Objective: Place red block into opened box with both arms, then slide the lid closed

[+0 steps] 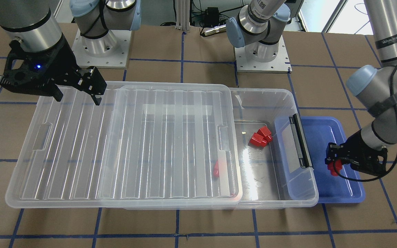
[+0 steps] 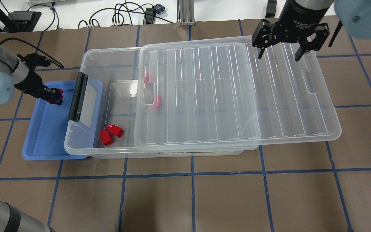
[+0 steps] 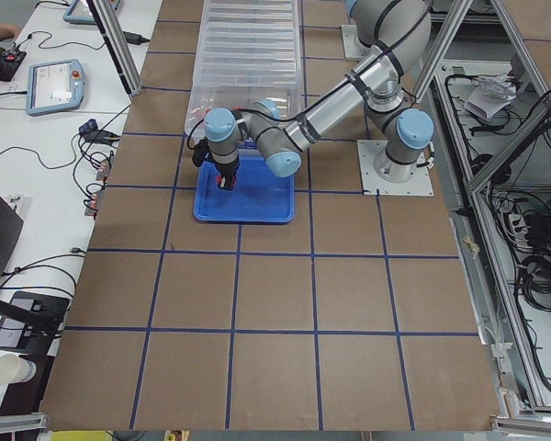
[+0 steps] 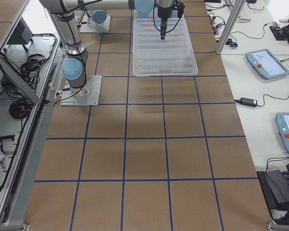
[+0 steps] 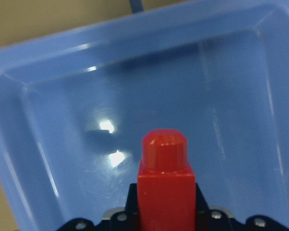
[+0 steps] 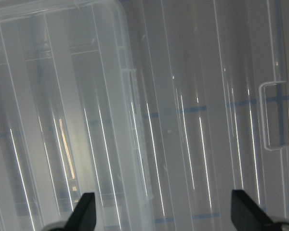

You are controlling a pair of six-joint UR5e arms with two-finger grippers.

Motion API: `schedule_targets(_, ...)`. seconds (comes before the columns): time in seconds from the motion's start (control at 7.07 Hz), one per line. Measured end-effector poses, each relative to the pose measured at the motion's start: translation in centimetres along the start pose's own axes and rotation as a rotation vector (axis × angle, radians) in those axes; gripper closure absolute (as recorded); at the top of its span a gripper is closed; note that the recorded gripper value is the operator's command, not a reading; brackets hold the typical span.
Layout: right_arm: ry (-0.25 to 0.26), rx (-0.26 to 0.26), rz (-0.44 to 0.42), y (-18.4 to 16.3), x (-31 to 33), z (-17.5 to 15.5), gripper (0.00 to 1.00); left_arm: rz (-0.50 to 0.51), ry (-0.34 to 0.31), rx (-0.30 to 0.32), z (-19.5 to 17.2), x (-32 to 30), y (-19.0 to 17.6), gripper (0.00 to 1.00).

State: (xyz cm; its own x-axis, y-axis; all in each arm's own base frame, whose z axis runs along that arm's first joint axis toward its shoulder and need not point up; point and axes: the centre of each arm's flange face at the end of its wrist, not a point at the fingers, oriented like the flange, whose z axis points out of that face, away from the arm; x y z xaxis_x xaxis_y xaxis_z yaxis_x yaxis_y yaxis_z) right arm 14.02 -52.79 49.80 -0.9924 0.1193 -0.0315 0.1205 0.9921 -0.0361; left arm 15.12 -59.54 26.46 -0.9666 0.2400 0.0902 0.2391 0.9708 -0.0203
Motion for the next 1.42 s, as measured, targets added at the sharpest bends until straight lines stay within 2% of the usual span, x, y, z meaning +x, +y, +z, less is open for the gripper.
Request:
schedule_targets(0.28, 0.001, 0.002, -0.005, 0.2, 0.0, -0.1, 0.00, -0.007, 0.045, -0.009, -7.8, 0.4, -1.6, 0.88)
schedule_targets(0.42, 0.002, 0.003, -0.005, 0.2, 0.0, -0.1, 0.00, -0.032, 0.064, 0.002, -10.3, 2.1, -2.1, 0.88)
schedule_targets(0.71, 0.003, 0.004, -0.005, 0.2, 0.0, -0.1, 0.00, -0.132, 0.051, 0.013, -13.4, 10.7, -4.1, 0.88)
schedule_targets(0.99, 0.001, 0.003, -0.007, 0.2, 0.0, 0.0, 0.00, -0.194, 0.026, 0.003, -13.8, 19.5, -5.1, 0.88)
schedule_targets(1.13, 0.001, 0.003, -0.007, 0.3, 0.0, -0.1, 0.00, -0.215, 0.020, 0.000, -12.8, 22.2, -5.1, 0.89)
schedule_targets(1.42, 0.002, 0.003, -0.008, 0.3, 0.0, -0.1, 0.00, -0.273, 0.013, 0.012, -8.6, 23.9, -4.6, 0.89)
